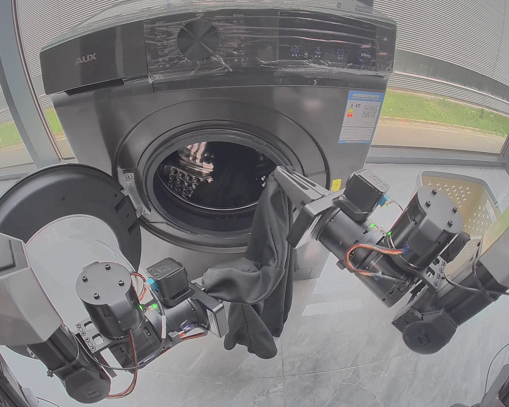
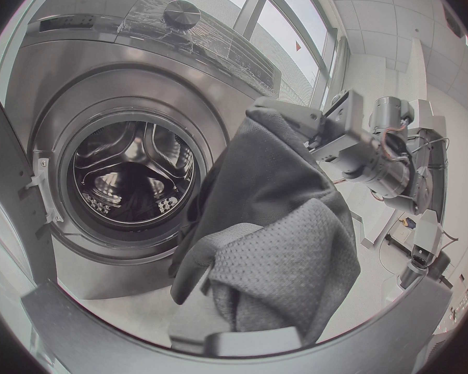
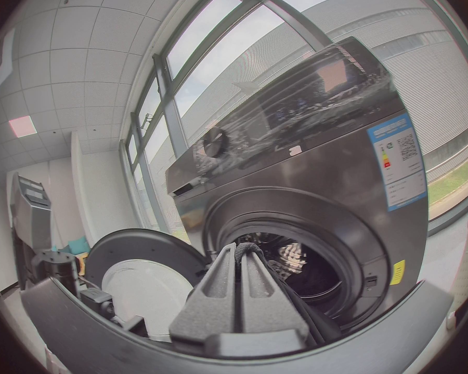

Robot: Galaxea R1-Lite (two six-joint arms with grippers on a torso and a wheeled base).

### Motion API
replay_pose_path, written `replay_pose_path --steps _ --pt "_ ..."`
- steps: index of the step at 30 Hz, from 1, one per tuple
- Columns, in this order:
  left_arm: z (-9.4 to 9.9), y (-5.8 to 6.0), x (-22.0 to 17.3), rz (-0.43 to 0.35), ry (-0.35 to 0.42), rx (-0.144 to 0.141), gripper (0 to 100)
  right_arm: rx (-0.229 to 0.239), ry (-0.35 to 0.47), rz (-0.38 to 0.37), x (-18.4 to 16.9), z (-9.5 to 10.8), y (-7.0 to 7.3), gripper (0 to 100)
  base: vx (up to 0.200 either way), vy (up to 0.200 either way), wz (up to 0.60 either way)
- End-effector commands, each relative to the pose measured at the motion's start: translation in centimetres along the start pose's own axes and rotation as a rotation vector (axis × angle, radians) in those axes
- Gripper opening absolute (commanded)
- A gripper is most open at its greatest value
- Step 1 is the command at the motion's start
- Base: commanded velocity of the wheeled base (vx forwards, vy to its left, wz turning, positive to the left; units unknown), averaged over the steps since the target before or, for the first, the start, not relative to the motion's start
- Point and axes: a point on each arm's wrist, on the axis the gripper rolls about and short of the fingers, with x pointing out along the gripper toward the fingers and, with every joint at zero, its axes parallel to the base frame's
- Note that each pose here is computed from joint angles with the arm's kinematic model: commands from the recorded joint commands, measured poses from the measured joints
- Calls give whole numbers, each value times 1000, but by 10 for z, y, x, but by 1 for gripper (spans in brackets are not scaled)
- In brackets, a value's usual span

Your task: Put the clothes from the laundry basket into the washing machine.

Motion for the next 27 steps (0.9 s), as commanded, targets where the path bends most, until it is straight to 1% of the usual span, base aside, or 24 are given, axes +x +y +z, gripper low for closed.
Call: replay_pose_path --steps 1,8,13,17,18,21,23,25,27 --pt "-6 -2 4 -14 17 -2 0 20 4 56 -5 2 22 0 0 0 0" --pt "-20 2 15 -25 63 -6 0 24 5 70 -6 2 26 0 0 0 0" --pt "-24 4 21 -23 72 -7 0 25 7 74 -8 3 27 0 0 0 0" --pt "-18 -1 20 -39 47 -5 0 20 13 67 -7 1 22 0 0 0 0" --pt "-10 -3 17 -46 17 -4 0 22 17 63 -6 0 20 0 0 0 0" --pt "1 -9 10 -73 -18 -2 0 28 50 44 -3 -14 7 0 0 0 0" --pt "10 -11 2 -88 -43 -1 0 38 79 41 -4 -25 2 0 0 0 0" --pt "15 -11 -7 -93 -54 0 0 47 100 46 -7 -29 4 0 0 0 0" --pt "23 -12 -15 -98 -85 -1 0 65 111 49 -9 -30 6 0 0 0 0"
